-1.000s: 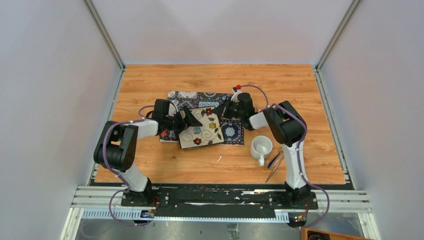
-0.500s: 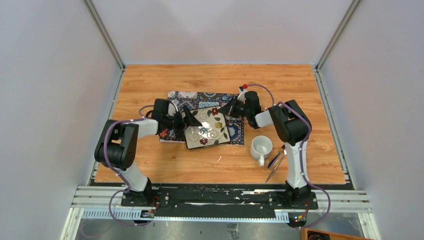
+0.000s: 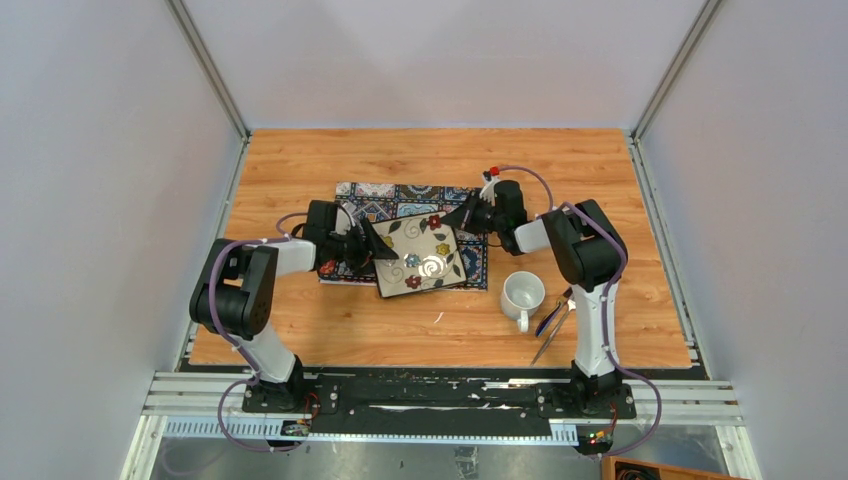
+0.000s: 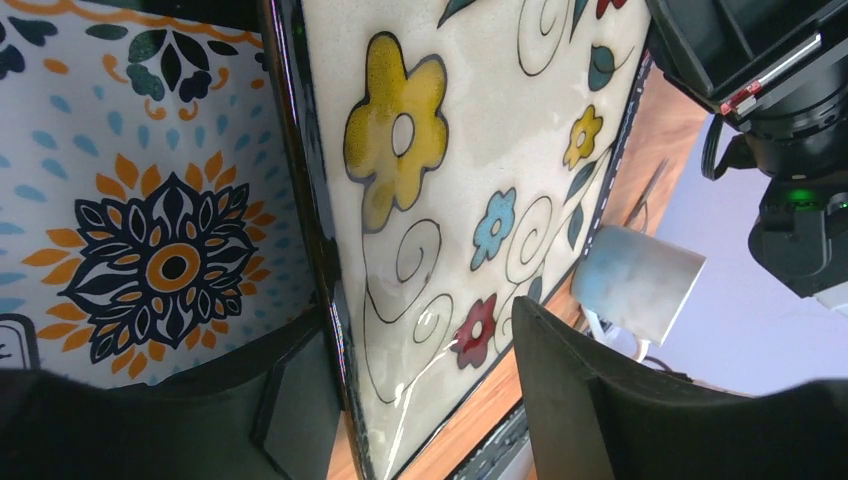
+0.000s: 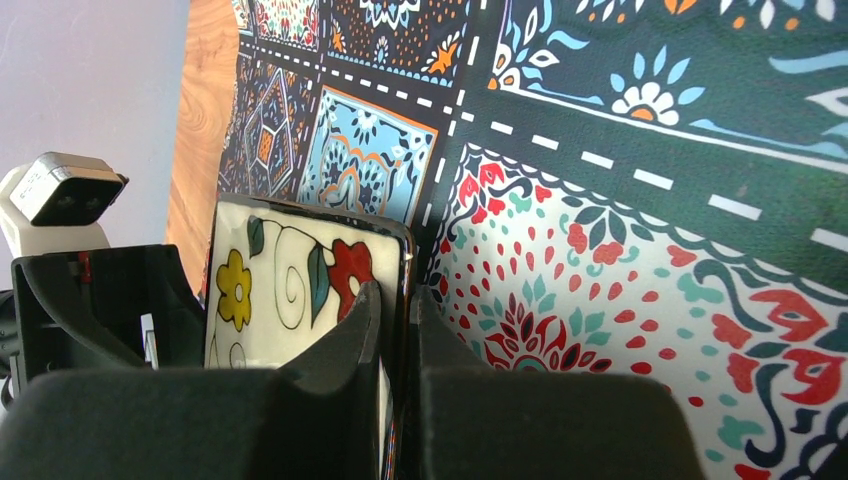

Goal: Set the dinner table for one person
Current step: Place the plate on the napkin.

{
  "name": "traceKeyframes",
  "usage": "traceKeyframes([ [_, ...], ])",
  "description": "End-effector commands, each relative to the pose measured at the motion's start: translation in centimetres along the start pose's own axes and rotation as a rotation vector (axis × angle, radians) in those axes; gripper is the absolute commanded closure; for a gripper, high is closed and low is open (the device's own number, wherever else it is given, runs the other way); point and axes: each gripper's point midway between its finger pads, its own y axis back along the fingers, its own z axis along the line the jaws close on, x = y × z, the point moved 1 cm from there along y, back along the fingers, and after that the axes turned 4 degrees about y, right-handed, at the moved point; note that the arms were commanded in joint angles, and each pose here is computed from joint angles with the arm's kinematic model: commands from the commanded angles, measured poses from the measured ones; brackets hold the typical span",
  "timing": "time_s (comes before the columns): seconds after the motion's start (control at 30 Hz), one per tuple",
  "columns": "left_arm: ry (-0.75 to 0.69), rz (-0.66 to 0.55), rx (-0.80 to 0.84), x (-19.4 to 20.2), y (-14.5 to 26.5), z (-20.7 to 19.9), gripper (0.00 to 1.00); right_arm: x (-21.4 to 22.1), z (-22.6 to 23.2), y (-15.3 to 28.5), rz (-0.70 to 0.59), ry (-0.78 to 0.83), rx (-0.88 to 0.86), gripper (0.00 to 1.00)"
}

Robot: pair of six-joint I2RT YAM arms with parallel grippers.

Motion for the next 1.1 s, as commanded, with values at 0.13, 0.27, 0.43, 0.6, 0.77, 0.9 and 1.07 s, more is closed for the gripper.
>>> traceKeyframes([
  [0.13,-0.045,-0.088,-0.121,-1.2,-0.8,3.3,0.37,-0.4,-2.6,0.9,-0.001,0.079,0.102,1.0],
  [0.27,-0.045,-0.088,-0.122,-1.2,-0.8,3.4,0.57,-1.4,-2.4,1.1,-0.016,0.09,0.101,1.0],
  [0.43,-0.044,-0.087,-0.127,-1.1,-0.8,3.6,0.71,-2.4,-2.0,1.2,-0.027,0.1,0.098,1.0],
  [0.6,-0.045,-0.087,-0.131,-1.1,-0.8,3.7,0.84,-2.5,-2.0,1.1,-0.028,0.094,0.094,1.0],
  [0.77,-0.051,-0.097,-0.12,-1.5,-0.8,3.2,0.9,-2.4,-1.8,0.9,-0.026,0.087,0.081,1.0],
  [0.9,-0.069,-0.121,-0.111,-2.3,-0.3,2.1,0.91,-2.8,-1.6,0.7,-0.031,0.091,0.078,1.0],
  [1.07,-0.112,-0.142,-0.144,-3.6,0.9,0.6,0.98,-4.0,-0.7,0.5,-0.04,0.104,0.065,1.0],
])
